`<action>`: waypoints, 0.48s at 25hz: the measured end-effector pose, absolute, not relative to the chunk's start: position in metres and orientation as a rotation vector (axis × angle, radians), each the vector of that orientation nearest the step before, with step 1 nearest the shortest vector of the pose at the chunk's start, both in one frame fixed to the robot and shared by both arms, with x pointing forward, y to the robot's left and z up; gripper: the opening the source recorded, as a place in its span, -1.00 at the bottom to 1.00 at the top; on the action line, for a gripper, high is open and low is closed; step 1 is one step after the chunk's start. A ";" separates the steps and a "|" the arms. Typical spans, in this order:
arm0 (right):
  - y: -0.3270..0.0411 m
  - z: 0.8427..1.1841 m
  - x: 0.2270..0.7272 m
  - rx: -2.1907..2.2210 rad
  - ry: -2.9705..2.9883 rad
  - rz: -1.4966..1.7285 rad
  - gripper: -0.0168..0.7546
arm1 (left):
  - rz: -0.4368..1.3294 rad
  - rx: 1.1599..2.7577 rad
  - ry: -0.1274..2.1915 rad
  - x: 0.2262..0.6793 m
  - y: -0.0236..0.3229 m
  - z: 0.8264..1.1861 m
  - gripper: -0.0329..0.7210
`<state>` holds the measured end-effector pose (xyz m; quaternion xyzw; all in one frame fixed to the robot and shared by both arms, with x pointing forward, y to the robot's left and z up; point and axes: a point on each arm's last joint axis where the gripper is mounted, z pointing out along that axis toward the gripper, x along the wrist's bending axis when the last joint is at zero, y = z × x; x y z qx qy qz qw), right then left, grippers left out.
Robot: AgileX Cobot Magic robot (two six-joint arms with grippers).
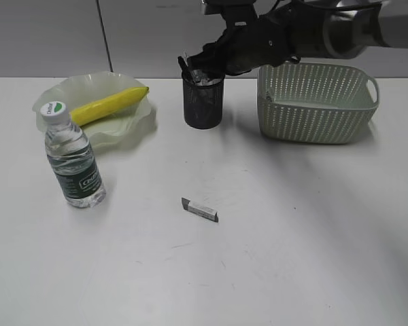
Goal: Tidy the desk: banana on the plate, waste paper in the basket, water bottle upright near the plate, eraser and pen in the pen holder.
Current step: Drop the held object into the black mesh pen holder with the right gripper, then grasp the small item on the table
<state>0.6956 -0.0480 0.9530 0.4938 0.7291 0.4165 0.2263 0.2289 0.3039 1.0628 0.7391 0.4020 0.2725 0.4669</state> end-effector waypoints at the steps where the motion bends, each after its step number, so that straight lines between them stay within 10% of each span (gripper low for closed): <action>1: -0.049 0.957 0.694 1.369 2.016 1.132 -0.03 | 0.669 1.814 0.986 0.229 0.304 1.063 -0.16; 12: -0.094 1.052 0.631 1.517 2.238 0.618 -0.11 | 0.669 1.814 0.986 0.229 0.304 1.063 -0.16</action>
